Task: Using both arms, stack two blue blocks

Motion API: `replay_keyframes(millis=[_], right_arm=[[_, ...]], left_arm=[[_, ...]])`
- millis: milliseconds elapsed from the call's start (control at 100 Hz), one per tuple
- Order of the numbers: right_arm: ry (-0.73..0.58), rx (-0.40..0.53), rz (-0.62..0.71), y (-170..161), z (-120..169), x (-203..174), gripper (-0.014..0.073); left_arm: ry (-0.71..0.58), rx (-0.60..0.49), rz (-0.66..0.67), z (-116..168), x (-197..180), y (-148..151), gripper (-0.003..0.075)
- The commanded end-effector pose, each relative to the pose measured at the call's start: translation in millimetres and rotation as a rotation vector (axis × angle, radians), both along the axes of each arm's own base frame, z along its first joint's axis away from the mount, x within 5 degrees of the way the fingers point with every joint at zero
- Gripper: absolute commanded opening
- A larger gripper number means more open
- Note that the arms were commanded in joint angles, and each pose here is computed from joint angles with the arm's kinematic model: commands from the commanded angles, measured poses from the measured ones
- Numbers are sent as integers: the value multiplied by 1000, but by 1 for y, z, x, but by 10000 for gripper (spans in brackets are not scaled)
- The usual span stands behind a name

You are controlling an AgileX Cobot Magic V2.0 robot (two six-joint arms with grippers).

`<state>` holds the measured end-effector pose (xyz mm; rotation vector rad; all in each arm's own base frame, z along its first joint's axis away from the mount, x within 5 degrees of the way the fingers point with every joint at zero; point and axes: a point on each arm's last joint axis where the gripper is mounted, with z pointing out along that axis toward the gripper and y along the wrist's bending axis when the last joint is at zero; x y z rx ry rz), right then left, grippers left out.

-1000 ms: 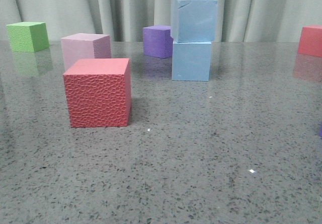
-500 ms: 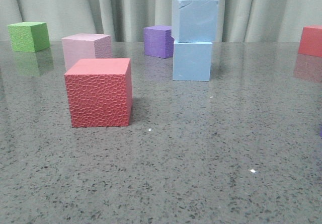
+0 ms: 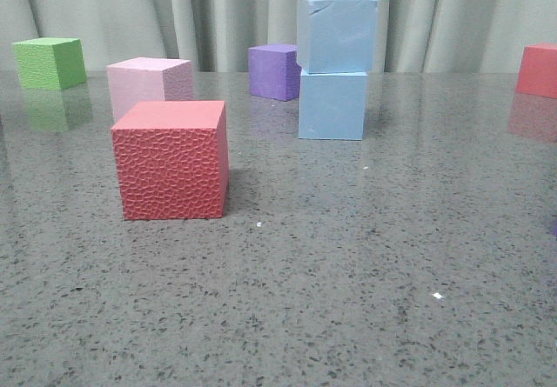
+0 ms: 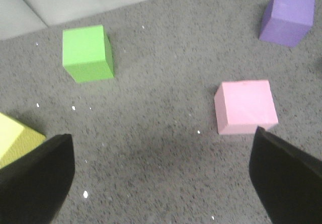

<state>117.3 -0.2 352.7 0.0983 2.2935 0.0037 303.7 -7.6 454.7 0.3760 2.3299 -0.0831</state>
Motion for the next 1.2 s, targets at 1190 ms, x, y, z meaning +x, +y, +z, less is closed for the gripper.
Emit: replay_keyframes(millis=[1190], right_arm=[[-79, -2, 2, 0, 11, 2, 664]], left_arm=[[-224, -187, 94, -148, -210, -11, 671]])
